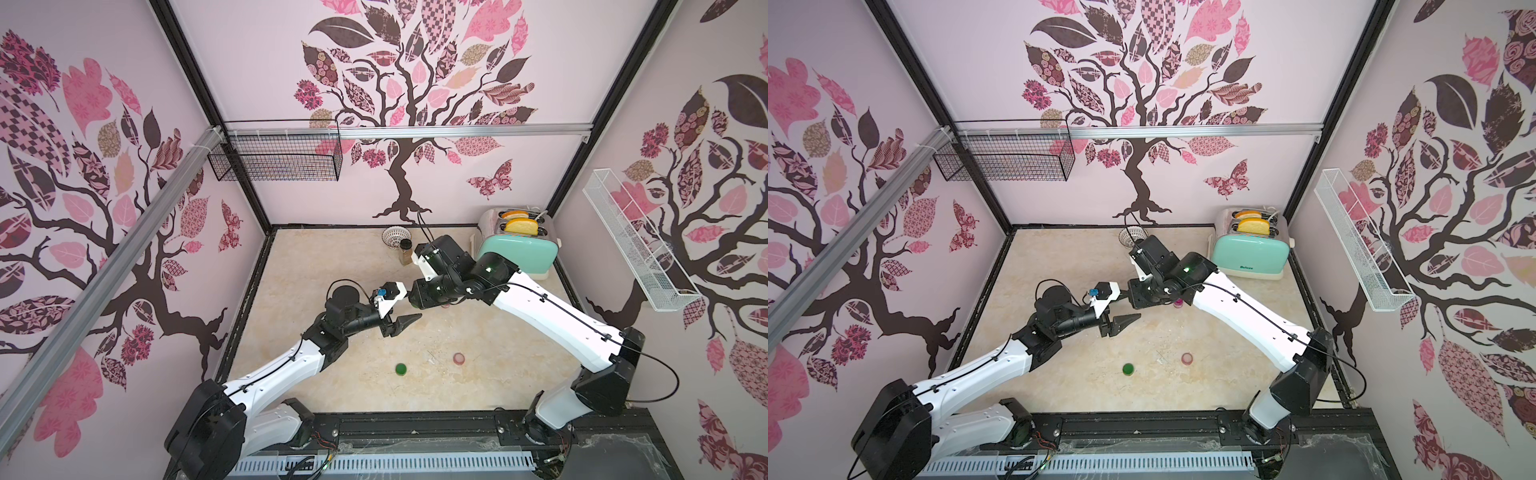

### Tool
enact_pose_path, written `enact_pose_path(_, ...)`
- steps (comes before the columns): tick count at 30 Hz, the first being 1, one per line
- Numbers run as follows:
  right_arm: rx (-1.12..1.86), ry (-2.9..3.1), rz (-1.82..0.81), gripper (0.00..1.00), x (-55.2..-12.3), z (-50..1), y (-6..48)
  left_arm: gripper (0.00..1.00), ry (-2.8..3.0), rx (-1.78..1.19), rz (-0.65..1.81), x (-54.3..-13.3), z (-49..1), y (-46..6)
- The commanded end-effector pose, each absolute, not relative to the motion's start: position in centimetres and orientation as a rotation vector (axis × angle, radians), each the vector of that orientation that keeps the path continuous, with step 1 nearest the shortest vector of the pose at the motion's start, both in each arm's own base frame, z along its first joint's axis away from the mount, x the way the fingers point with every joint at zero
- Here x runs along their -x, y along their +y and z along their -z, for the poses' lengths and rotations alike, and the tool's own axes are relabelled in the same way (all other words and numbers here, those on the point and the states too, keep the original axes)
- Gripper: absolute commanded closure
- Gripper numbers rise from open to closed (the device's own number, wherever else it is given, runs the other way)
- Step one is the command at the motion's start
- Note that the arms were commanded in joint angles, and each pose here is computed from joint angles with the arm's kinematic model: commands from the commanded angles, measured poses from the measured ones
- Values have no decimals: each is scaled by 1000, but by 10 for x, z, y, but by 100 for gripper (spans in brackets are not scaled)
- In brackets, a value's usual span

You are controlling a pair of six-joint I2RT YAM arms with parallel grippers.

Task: Close the paint jar lid
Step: Pick up the paint jar from the center of the board.

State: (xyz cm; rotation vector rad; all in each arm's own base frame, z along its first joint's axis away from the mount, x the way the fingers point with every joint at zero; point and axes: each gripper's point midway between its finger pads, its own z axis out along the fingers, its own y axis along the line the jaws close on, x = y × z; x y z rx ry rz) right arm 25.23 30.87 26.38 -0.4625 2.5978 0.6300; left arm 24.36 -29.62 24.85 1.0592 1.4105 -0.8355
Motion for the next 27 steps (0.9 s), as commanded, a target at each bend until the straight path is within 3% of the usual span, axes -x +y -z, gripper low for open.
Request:
enact_pose_path(1,461,2562,-677,78,-253,-280,317,34,1377,-1052,843,-245,-260,-299)
enact_pose_path(19,454,2575,-696,78,-251,-273,326,54,1376,-1053,860,-244,-262,-300)
enact_pose_path(27,444,2564,-702,78,-252,-276,326,67,1379,-1053,865,-244,-261,-301)
